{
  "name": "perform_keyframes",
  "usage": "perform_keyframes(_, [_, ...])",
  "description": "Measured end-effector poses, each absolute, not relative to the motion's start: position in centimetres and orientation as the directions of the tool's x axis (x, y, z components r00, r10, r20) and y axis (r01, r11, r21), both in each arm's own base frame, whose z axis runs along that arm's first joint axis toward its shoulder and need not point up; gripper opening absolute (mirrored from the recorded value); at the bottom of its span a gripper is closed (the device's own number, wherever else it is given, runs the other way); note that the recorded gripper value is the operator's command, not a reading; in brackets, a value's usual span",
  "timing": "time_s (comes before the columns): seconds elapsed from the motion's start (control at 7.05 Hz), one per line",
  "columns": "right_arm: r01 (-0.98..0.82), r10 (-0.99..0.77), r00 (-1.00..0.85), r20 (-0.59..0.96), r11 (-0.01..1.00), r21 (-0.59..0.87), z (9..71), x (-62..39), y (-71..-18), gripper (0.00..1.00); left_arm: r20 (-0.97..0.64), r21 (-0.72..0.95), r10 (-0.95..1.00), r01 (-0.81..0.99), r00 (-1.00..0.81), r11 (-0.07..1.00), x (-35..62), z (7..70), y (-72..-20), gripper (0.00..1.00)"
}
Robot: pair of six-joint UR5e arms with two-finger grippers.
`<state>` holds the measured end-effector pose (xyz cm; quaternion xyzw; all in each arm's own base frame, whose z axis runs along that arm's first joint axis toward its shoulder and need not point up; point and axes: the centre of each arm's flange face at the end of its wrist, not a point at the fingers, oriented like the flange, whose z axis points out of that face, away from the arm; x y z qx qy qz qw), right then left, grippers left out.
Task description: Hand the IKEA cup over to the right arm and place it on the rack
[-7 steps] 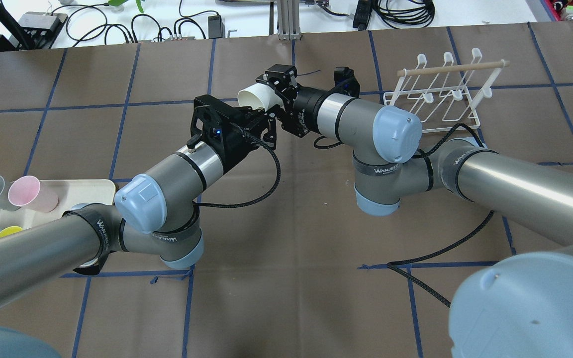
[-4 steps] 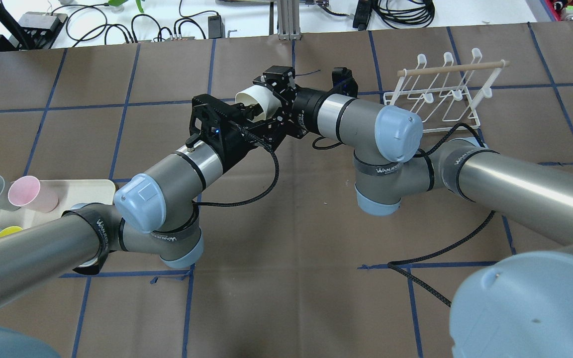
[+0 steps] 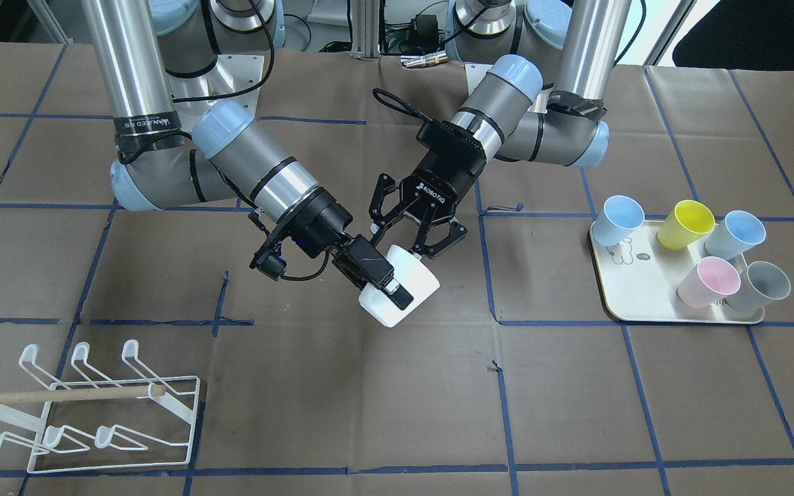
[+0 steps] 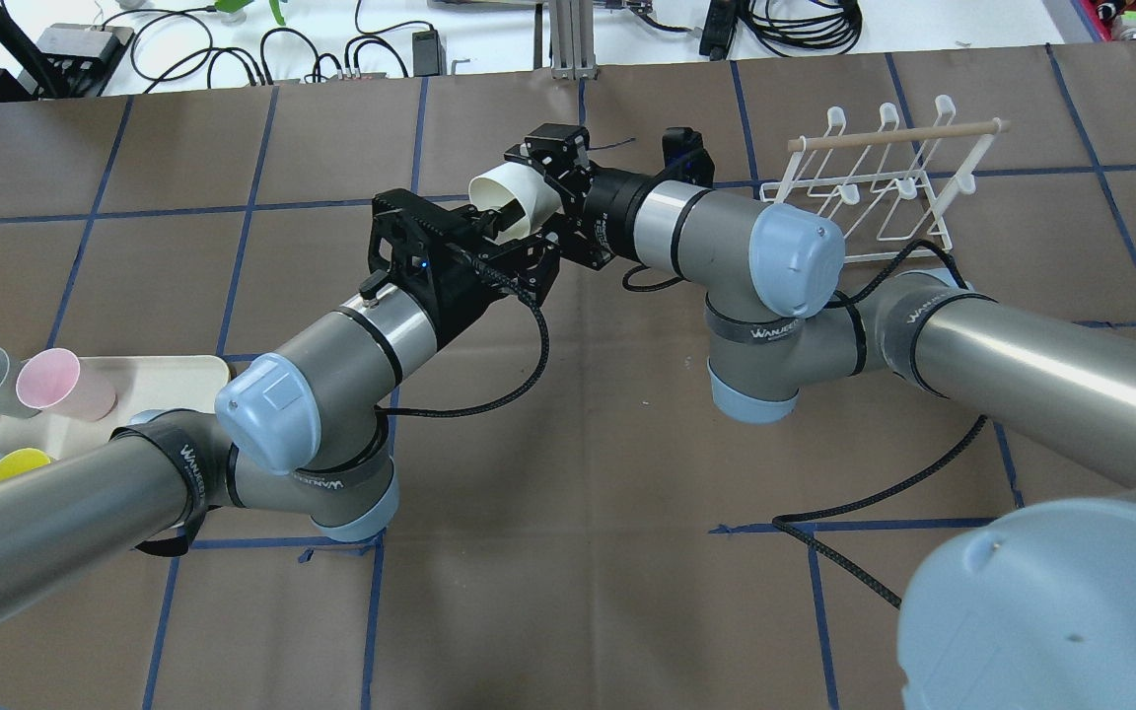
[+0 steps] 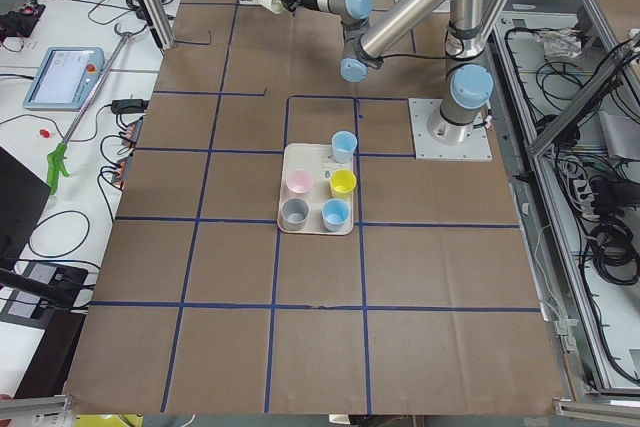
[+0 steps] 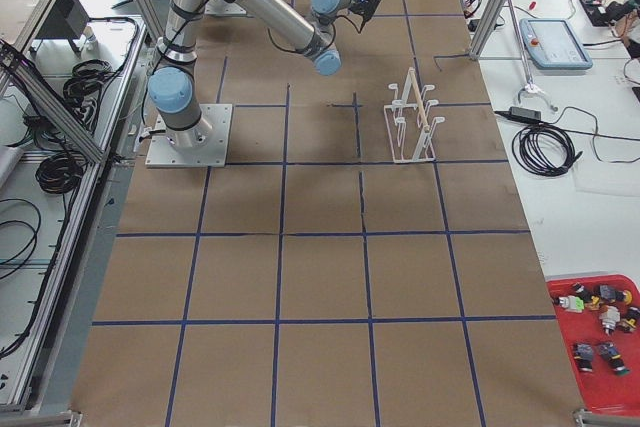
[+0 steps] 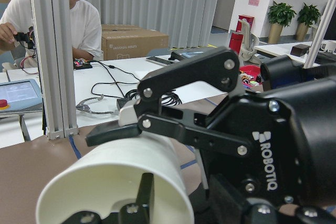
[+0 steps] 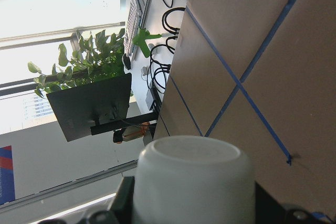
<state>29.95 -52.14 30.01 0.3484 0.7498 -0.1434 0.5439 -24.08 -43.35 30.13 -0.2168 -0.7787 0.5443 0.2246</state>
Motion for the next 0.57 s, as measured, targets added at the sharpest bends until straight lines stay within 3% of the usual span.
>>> perform_keyframes(0.14, [0.689,0.357,-0.158,-0.921,0.708,0.156,30.5,29.1,-52.9,0.44,0.113,-0.945,0.579,0.092,-0.807,0.313,-23.9,30.2,-43.2,0.99])
perform_keyframes(0.57, [0.741,0.291,-0.160,-0.943,0.667,0.080,32.7,24.5,-55.9,0.30,0.106,-0.947,0.538,0.080,-0.836,0.312,-22.0,30.9,-42.9,0.99])
